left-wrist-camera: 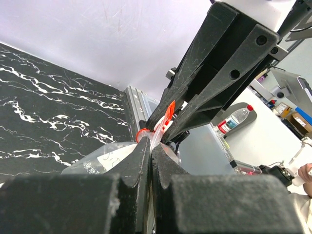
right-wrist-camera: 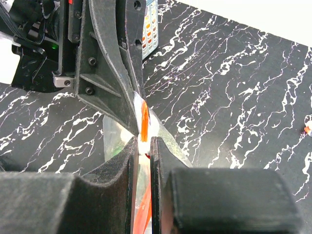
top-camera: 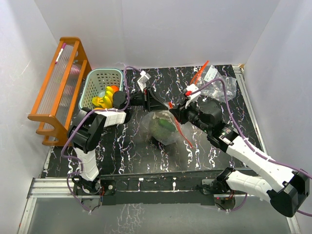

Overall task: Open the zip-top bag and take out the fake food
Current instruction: Unzip the zipper food storage bag at the center of the board.

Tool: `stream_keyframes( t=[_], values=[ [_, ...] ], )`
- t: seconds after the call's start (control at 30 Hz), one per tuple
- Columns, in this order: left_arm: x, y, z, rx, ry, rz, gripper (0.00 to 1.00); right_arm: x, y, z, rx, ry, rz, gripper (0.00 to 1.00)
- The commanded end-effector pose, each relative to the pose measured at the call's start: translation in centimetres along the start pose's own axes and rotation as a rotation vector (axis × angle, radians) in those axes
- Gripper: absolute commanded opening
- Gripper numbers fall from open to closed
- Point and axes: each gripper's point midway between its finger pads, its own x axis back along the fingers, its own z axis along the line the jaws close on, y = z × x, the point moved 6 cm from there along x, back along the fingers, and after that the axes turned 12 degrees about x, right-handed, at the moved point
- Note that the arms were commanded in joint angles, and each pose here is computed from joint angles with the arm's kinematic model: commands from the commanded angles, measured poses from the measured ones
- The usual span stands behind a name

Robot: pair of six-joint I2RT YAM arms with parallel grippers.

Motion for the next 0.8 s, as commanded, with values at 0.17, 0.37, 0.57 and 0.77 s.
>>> stream_keyframes(
  t=[0.17,0.37,0.57,0.77],
  values=[
    [1.2,7.4,-7.1,-0.364,-0.104,-0.2,0.0,0.7,-2.5,-0.2,-0.002,-0.034,0.091,0.08],
    [1.5,6.4,-7.2,-0.36,-0.096,-0.159,0.0,0.4,0.4,-0.5,0.014,-0.032,0.029,0.08],
    [1.8,5.3,-7.6,-0.371,-0.089,-0.14,0.03,-0.4,0.8,-0.3,0.015,-0.01,0.026,0.08],
    [1.7,2.3,-7.7,-0.359,-0.082,-0.118,0.13,-0.9,-0.9,0.4,-0.026,0.03,0.049,0.08]
  ],
)
